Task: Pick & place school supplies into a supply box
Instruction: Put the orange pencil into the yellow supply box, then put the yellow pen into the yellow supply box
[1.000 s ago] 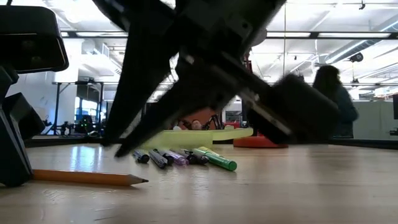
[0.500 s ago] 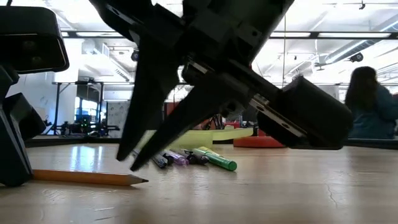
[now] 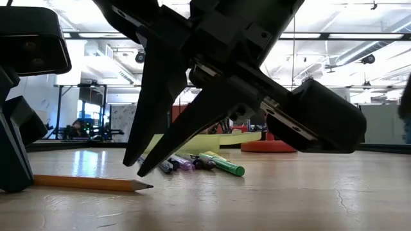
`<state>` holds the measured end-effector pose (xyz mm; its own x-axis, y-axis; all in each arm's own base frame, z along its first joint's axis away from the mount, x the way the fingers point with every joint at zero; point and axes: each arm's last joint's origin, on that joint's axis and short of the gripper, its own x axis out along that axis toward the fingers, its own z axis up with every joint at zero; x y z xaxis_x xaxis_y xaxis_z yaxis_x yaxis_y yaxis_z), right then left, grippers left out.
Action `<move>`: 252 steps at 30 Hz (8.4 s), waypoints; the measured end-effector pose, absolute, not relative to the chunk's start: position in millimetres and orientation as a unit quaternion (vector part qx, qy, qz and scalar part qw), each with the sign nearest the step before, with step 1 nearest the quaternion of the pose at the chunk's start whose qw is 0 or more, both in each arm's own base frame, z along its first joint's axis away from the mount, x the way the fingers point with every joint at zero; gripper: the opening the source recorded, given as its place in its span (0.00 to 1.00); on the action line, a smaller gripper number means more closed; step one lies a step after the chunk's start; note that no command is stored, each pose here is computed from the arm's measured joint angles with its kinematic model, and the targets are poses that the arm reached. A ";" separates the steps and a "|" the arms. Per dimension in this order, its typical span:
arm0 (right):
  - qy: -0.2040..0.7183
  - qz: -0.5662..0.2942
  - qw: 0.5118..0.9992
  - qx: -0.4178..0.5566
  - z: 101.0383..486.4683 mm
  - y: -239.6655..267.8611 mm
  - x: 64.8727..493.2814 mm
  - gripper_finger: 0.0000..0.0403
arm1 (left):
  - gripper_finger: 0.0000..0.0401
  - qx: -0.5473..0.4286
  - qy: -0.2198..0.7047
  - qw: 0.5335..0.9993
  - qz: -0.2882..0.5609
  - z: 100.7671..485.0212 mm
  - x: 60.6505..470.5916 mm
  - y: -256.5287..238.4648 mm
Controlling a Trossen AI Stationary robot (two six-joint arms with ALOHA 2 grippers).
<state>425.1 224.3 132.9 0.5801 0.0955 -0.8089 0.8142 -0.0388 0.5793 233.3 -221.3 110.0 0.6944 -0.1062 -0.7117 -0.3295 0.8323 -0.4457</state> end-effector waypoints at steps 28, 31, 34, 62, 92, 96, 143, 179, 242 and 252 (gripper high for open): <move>0.350 -0.305 0.598 0.653 120.4 222.0 427.7 0.08 | 0.00 -0.220 0.396 0.891 0.033 152.9 218.3 -209.7; 0.350 -0.306 0.598 0.653 120.1 220.6 428.2 0.08 | 0.00 -0.183 0.399 0.898 0.037 162.6 212.3 -202.5; 0.352 -0.305 0.601 0.650 119.9 219.0 428.9 0.08 | 0.00 -0.141 0.388 0.910 0.036 177.2 206.0 -194.6; 0.358 -0.300 0.612 0.638 119.0 218.2 428.8 0.08 | 0.42 0.144 0.448 0.879 -0.080 186.9 182.4 -133.9; 0.355 -0.304 0.604 0.645 118.4 218.4 428.8 0.08 | 0.32 0.151 0.499 0.839 -0.156 156.0 203.1 -126.0; 0.354 -0.305 0.604 0.646 118.4 218.4 428.8 0.08 | 0.21 0.152 0.501 0.838 -0.156 155.0 206.1 -128.1; 0.287 -0.503 0.657 0.483 254.3 197.2 315.4 0.08 | 0.02 -0.208 0.335 0.896 0.207 226.6 173.7 -74.5; 0.299 -0.500 0.683 0.441 250.2 189.7 319.6 0.08 | 0.03 -0.705 -0.038 0.620 0.344 146.0 284.4 -45.4; 0.350 -0.480 0.713 0.373 249.0 188.8 316.7 0.08 | 0.24 -0.578 0.099 0.735 0.340 148.6 286.0 -5.5; 0.360 -0.478 0.708 0.375 248.2 189.2 316.2 0.08 | 0.25 -0.548 0.107 0.748 0.359 150.8 281.7 7.7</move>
